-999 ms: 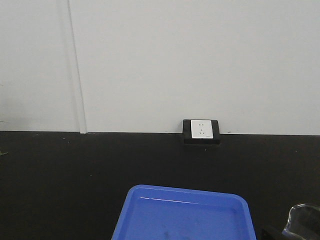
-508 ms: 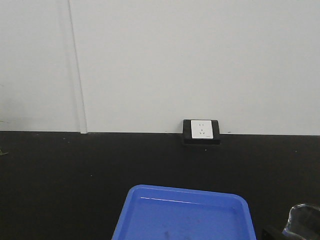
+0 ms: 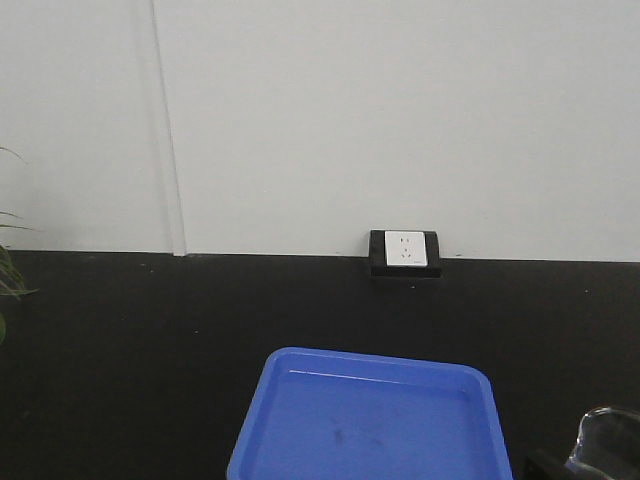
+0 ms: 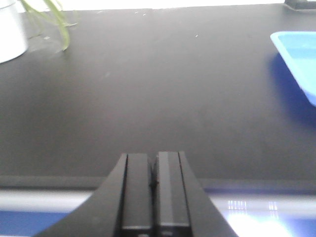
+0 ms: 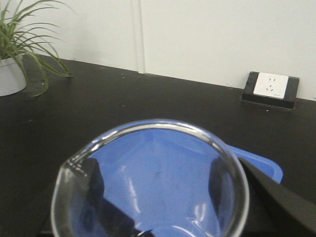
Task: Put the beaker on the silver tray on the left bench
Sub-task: 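Drive the base to the bench with the silver tray, holding the beaker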
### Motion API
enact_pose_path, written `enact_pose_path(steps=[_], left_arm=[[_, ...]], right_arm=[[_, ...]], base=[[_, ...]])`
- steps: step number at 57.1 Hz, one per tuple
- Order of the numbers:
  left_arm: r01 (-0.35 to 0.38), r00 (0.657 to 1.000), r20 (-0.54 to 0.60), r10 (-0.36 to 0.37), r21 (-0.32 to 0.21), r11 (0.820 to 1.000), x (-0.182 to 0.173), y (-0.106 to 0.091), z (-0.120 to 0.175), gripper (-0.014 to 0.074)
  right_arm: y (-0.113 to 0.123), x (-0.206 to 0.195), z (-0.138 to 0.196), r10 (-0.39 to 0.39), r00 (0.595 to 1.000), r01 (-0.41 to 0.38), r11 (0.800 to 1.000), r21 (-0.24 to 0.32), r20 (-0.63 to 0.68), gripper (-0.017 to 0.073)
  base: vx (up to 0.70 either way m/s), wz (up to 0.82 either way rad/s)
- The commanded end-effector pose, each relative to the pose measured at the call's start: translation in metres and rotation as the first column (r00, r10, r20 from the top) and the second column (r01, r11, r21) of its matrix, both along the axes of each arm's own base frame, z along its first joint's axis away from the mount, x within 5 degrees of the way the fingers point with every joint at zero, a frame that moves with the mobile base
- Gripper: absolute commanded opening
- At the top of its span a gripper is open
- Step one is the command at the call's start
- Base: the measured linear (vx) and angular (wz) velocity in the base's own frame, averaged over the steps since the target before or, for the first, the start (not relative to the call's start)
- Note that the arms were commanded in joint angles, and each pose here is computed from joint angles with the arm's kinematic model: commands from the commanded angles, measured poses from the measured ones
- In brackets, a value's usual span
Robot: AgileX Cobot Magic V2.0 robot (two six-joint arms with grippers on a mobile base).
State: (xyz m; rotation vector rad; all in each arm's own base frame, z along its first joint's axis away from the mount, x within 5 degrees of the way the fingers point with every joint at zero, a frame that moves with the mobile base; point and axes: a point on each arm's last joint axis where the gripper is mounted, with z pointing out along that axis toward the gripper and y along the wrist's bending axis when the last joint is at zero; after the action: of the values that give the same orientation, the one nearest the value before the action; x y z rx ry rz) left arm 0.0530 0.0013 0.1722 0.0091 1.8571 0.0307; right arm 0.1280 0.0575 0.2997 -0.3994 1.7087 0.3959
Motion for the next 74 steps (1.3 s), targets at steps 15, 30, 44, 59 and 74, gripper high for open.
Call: enact_pose_path(steps=[15,30,44,59,74], left_arm=[[0.009,0.998,0.065,-0.008,-0.002,1.000,0.0014,-0.0006,-0.0017,0.0001],[0.009,0.998,0.065,-0.008,-0.002,1.000,0.0014,-0.0006,-0.0017,0.0001],[0.009,0.998,0.065,-0.008,-0.002,1.000,0.0014,-0.0006,-0.0017,0.0001],[0.009,0.998,0.065,-0.008,-0.002,1.000,0.0014,-0.0006,-0.0017,0.0001],[0.009,0.998,0.065,-0.008,-0.002,1.000,0.0014,-0.0006,-0.0017,0.0001]], right_arm=[[-0.0024,0.0011,0.0112,-0.024,0.999,0.024,1.000,-0.014,0.047,-0.0008],[-0.0022,0.0009,0.0111,-0.021,0.999,0.021,1.000,-0.014,0.046,-0.0008],[-0.0022,0.0009,0.0111,-0.021,0.999,0.021,1.000,-0.014,0.046,-0.0008],[-0.0022,0.0009,0.0111,-0.021,0.999,0.021,1.000,-0.014,0.046,-0.0008],[-0.0022,0.0009,0.0111,-0.021,0.999,0.021,1.000,-0.014,0.046,-0.0008]], base=[[-0.25,0.24],[-0.29,0.37],[-0.32,0.41],[-0.35,0.43],[-0.36,0.48]])
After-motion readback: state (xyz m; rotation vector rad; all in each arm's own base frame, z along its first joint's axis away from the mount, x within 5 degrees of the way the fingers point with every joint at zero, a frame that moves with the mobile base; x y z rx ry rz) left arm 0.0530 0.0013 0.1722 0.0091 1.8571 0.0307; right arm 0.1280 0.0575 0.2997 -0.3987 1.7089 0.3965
